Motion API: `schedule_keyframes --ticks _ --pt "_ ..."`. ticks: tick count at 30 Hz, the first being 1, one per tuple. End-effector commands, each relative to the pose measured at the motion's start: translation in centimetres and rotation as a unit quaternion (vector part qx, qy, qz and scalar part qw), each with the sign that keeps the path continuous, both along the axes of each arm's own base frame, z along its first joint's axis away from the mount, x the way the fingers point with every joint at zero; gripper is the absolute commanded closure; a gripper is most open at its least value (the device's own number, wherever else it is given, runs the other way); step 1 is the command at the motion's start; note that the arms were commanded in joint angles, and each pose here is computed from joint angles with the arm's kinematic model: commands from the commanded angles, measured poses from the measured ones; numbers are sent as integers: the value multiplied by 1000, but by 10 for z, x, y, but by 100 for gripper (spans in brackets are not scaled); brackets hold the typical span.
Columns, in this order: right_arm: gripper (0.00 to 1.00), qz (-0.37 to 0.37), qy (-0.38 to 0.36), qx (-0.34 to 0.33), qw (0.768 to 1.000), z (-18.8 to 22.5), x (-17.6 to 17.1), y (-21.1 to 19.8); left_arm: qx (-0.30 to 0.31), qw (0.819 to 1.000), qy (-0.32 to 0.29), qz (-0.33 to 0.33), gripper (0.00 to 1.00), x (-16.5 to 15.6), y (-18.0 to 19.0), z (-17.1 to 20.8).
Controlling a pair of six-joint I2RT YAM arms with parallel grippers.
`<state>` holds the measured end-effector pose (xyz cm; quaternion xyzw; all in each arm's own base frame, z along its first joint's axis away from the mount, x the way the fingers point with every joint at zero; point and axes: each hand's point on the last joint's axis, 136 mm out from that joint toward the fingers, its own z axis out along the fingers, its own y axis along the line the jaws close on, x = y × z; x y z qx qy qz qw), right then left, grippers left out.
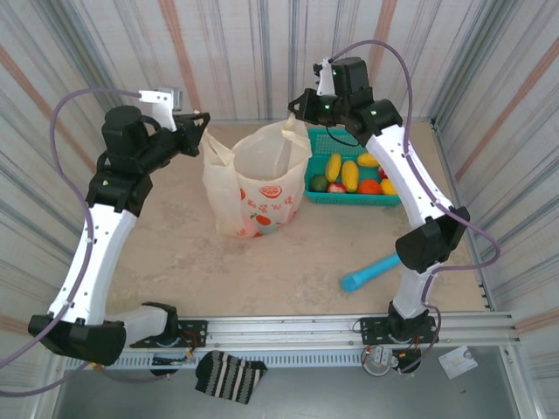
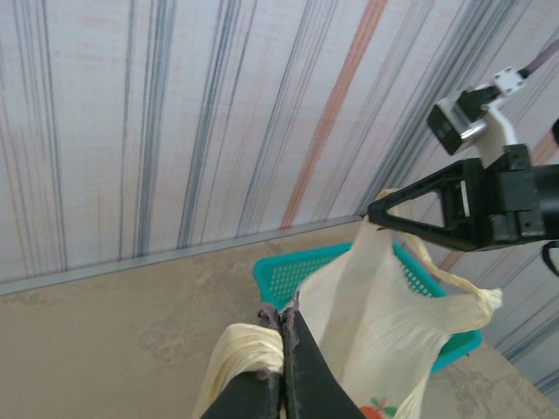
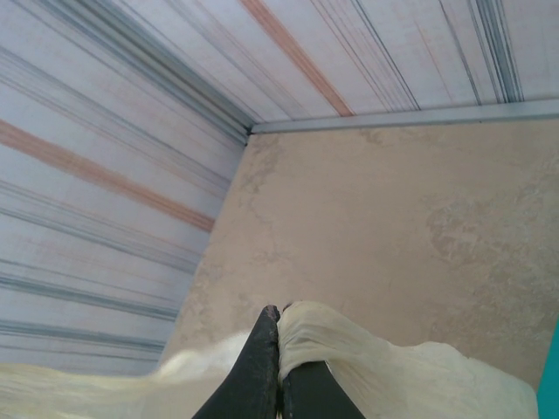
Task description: Place the fake fruits into the plastic bag and tie a complex knot
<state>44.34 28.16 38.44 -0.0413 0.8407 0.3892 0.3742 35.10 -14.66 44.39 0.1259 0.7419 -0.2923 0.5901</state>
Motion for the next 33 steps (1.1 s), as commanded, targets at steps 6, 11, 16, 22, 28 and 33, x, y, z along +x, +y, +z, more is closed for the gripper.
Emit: schedule_keyframes --ticks 6,11,16,22,28,33 --pt "100 14 -17 27 999 28 -11 6 -30 996 -34 -81 100 -33 -20 29" --pt "96 26 12 -8 1000 -20 -11 17 -67 990 28 -117 100 -40 -32 -6" --pt "59 15 36 -25 999 -57 -5 8 -76 985 86 -125 100 -39 -36 -48" --pt "24 8 -5 -42 999 -36 -13 -4 -86 981 97 -142 100 -40 -44 -53" --pt "10 -5 -49 -60 997 -6 -27 -28 -86 982 95 -141 100 -41 -45 -52" --pt "9 -66 -67 -82 992 -3 -32 -63 -86 984 83 -134 100 -41 -43 -44"
